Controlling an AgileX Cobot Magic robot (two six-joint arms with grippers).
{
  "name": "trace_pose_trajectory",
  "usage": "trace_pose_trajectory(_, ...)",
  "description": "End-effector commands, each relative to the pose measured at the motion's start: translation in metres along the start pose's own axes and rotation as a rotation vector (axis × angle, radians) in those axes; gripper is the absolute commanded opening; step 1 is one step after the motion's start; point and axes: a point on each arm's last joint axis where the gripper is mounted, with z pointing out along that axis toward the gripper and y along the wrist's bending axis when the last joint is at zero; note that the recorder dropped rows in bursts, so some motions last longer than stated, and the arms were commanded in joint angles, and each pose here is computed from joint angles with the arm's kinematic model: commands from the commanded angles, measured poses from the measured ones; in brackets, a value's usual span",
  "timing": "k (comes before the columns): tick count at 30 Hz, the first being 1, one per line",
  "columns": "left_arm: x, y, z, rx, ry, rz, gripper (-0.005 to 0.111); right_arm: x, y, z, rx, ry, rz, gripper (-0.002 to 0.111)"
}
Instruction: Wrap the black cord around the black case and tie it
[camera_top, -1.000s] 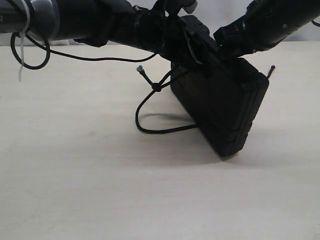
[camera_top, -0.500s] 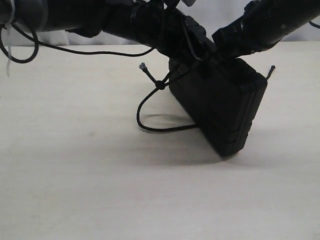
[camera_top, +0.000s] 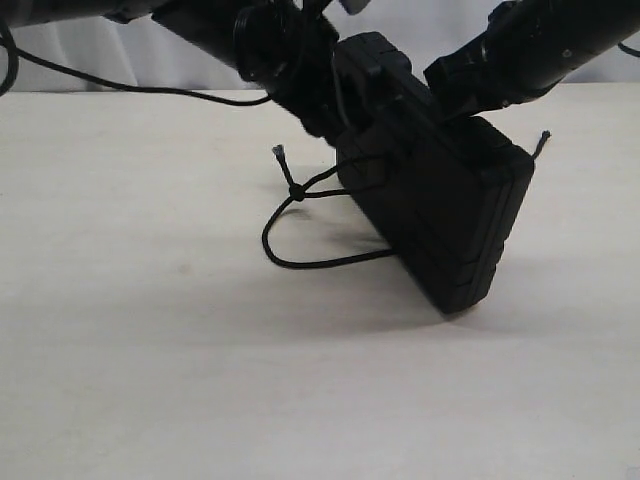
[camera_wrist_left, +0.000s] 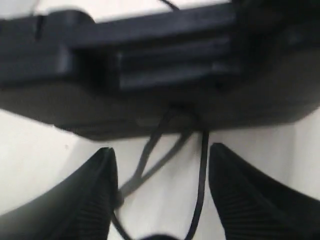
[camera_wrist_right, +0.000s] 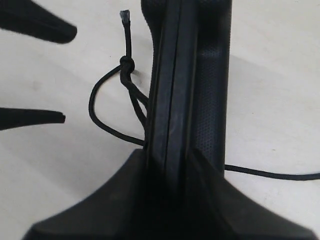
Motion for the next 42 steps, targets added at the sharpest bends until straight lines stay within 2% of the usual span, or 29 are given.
trace_pose_trajectory(1,0.042,0.020,0.011,-0.057,0.126,-0.052,0.053,0.004,0.001,0.004,-0.019,0.041,0.000,0.004)
trace_pose_trajectory(3,0.053,0.030,0.019,-0.120,0.091,-0.091,0.053,0.005,0.001,0.004,-0.020,0.045,0.000,0.004)
trace_pose_trajectory(4,0.057,0.031,0.024,-0.136,0.086,-0.061,0.053,0.005,0.001,0.004,-0.020,0.045,0.000,0.004)
trace_pose_trajectory(5,0.059,0.032,0.027,-0.155,0.081,-0.018,0.053,0.005,0.001,0.004,-0.020,0.045,0.000,0.004)
trace_pose_trajectory(7,0.068,0.024,0.045,-0.130,0.106,0.160,0.053,0.005,0.001,0.004,-0.020,0.045,0.000,0.004)
trace_pose_trajectory(9,0.074,0.021,0.056,-0.106,0.124,0.206,0.053,0.005,0.001,0.004,-0.020,0.045,0.000,0.004)
trace_pose_trajectory(16,0.090,0.024,0.082,-0.129,0.142,0.203,0.053,0.005,0.001,0.004,-0.020,0.045,0.000,0.004)
trace_pose_trajectory(19,0.092,0.017,0.092,-0.106,0.151,0.273,0.053,0.005,0.001,0.004,-0.020,0.045,0.000,0.004)
trace_pose_trajectory(26,0.103,0.020,0.109,-0.135,0.162,0.291,0.053,0.005,0.001,0.004,-0.021,0.047,0.000,0.004)
trace_pose_trajectory(29,0.099,0.025,0.111,-0.223,0.115,0.256,0.052,0.004,0.001,0.004,-0.019,0.043,0.000,0.004)
trace_pose_trajectory(34,0.102,0.009,0.132,-0.211,0.121,0.312,0.051,0.004,0.001,0.004,-0.019,0.041,0.000,0.004)
trace_pose_trajectory(37,0.100,0.010,0.132,-0.234,0.110,0.299,0.039,0.004,0.001,0.004,-0.019,0.041,0.000,0.004)
trace_pose_trajectory(42,0.090,0.009,0.119,-0.211,0.095,0.290,0.008,0.004,0.001,0.004,-0.019,0.041,0.000,0.004)
